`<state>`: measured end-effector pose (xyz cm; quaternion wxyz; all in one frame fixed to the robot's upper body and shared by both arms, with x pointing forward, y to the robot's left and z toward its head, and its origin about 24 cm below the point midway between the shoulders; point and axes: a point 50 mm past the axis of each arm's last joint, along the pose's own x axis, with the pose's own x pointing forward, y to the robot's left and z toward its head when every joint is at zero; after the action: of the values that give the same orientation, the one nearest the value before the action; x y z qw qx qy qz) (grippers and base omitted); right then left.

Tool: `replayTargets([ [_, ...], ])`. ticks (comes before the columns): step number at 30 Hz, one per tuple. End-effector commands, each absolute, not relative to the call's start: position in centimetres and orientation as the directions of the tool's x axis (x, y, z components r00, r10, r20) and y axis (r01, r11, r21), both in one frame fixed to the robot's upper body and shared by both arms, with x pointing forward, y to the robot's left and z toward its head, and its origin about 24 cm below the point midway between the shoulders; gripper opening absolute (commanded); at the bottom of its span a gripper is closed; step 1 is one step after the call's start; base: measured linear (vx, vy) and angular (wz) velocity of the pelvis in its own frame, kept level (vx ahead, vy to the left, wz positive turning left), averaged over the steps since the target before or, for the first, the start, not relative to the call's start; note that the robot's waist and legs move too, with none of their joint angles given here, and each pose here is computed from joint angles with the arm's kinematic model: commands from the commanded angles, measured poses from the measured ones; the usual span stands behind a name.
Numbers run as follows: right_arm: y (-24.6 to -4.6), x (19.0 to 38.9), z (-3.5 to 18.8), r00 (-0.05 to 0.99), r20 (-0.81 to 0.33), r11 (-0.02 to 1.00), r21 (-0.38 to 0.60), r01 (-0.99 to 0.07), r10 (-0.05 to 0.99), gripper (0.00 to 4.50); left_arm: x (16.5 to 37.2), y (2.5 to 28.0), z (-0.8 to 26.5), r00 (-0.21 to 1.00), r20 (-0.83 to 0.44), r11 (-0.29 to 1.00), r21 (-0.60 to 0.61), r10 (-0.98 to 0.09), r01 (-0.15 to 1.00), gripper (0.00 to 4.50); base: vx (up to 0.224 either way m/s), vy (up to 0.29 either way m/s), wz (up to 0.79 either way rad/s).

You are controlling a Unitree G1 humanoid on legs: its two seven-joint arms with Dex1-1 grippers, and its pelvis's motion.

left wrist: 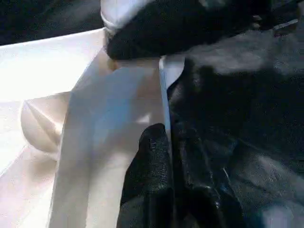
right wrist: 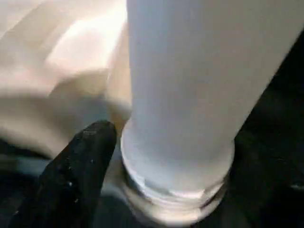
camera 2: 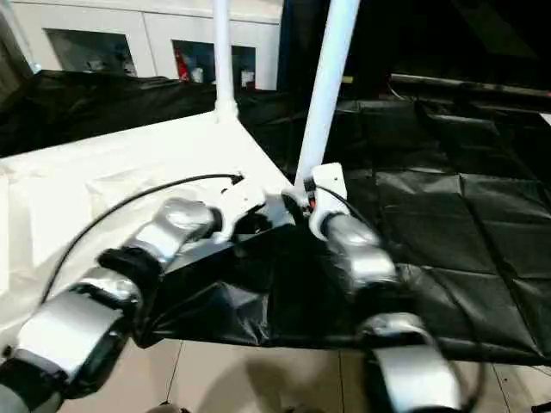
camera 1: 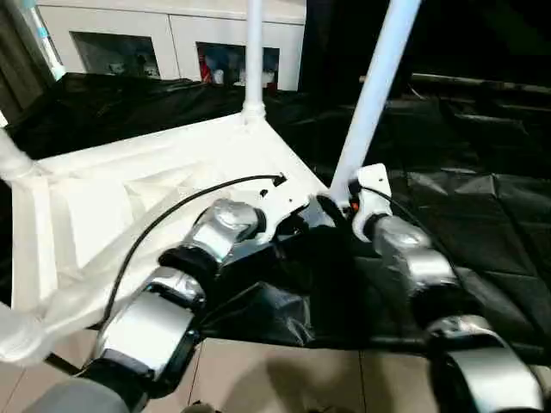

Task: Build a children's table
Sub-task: Rotate leg to tighten

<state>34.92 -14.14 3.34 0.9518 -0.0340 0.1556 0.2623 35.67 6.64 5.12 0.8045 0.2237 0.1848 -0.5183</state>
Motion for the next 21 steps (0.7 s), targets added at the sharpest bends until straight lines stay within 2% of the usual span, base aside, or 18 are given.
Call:
replayTargets([
  [1, -13.6, 34.0, 2.9, 0.715, -0.351, 0.764, 0.001, -0.645, 0.605, 3.65, 35.1, 6.4, 5.3, 0.322, -0.505, 0.276, 0.167, -0.800, 0.947, 0.00, 0.000, 0.000, 0.00],
  [4, -14.7, 33.5, 3.0, 0.665, -0.369, 0.699, -0.055, -0.713, 0.649, 3.65, 34.4, 7.2, 5.3, 0.231, -0.492, 0.182, 0.147, -0.839, 0.972, 0.00, 0.000, 0.000, 0.00],
  [6, -15.3, 33.1, 3.1, 0.622, -0.376, 0.652, -0.060, -0.756, 0.687, 3.65, 33.9, 8.1, 5.2, 0.160, -0.504, 0.118, 0.113, -0.849, 0.986, 0.00, 0.000, 0.000, 0.00],
  [13, -15.6, 32.5, 3.5, 0.542, -0.346, 0.575, -0.009, -0.818, 0.766, 3.65, 33.6, 10.1, 5.1, 0.127, -0.512, 0.093, 0.091, -0.849, 0.992, 0.00, 0.000, 0.000, 0.00],
  [14, -15.5, 32.3, 3.6, 0.521, -0.335, 0.554, 0.007, -0.832, 0.785, 3.38, 33.6, 10.4, 5.1, 0.126, -0.513, 0.094, 0.089, -0.849, 0.992, 0.00, 0.000, 0.000, 0.00],
  [17, -15.4, 32.1, 3.5, 0.497, -0.331, 0.531, 0.017, -0.847, 0.803, 3.26, 33.5, 10.7, 5.2, 0.121, -0.509, 0.091, 0.084, -0.852, 0.992, 0.00, 0.000, 0.000, 0.00],
  [19, -15.3, 32.0, 3.5, 0.491, -0.328, 0.526, 0.021, -0.851, 0.807, 2.92, 33.5, 10.7, 5.2, 0.120, -0.507, 0.091, 0.082, -0.854, 0.992, 0.00, 0.000, 0.000, 0.00],
  [21, -15.2, 31.9, 3.4, 0.487, -0.321, 0.523, 0.030, -0.852, 0.812, 2.81, 33.5, 10.7, 5.2, 0.120, -0.504, 0.093, 0.079, -0.855, 0.993, 0.00, 0.000, 0.000, 0.00],
])
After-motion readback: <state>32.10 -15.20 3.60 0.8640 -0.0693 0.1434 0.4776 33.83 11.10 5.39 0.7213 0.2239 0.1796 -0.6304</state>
